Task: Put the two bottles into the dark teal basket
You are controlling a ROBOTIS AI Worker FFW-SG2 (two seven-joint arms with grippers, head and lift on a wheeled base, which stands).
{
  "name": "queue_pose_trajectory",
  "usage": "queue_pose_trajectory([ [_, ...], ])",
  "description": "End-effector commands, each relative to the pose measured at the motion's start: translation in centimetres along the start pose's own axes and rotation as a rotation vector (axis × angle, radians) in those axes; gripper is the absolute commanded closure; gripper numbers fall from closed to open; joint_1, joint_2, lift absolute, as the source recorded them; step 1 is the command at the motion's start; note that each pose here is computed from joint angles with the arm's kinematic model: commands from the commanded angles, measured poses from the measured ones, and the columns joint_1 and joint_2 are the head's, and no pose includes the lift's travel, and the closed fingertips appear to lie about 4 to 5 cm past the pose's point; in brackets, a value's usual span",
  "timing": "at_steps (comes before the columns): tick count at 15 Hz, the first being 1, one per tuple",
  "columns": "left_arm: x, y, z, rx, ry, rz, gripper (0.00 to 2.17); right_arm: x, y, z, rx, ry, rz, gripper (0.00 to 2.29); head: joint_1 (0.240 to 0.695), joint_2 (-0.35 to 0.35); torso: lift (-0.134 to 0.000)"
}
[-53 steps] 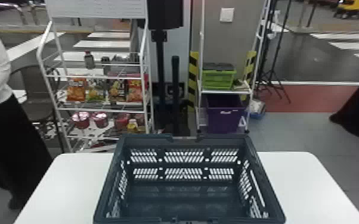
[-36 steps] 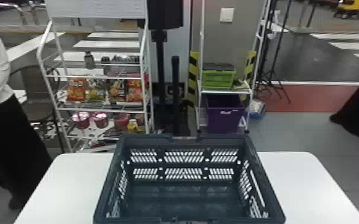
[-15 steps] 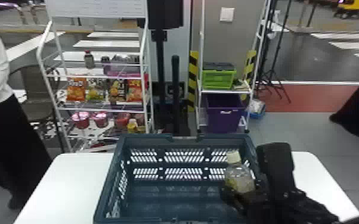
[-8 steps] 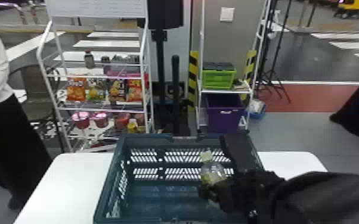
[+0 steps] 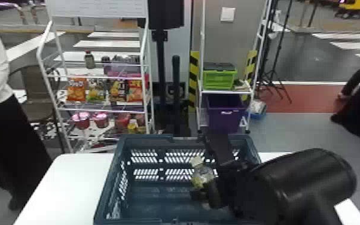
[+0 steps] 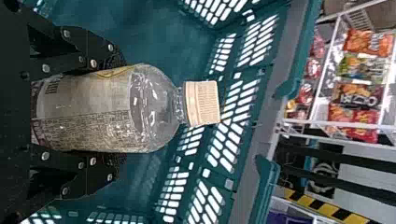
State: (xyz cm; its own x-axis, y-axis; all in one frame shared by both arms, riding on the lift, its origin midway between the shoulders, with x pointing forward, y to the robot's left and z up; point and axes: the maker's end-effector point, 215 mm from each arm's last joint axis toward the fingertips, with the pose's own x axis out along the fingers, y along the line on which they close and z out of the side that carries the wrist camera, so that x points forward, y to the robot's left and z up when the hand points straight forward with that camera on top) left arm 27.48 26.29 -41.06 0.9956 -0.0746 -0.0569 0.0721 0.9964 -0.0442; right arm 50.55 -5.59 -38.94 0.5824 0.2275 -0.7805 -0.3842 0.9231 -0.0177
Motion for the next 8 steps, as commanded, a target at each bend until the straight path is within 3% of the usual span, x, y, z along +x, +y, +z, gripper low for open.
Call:
queue_pose_trajectory([
  [1,0.0,0.0,0.0,-0.007,-0.001,0.006,2.07,0.2,0.2,-0.3,-0.007,0.016,0.002,0.30,0.499,0.000,0.000],
  [2,0.0,0.0,0.1,-0.007,-0.002,0.006,2.07,0.2,0.2,-0.3,-0.007,0.016,0.002,0.04,0.499,0.000,0.000],
  [8,-0.1,0.1,0.2,-0.011,-0.005,0.009,2.07,-1.5,0.5,-0.1,0.012,-0.051,0.014,0.03,0.499,0.000,0.000],
])
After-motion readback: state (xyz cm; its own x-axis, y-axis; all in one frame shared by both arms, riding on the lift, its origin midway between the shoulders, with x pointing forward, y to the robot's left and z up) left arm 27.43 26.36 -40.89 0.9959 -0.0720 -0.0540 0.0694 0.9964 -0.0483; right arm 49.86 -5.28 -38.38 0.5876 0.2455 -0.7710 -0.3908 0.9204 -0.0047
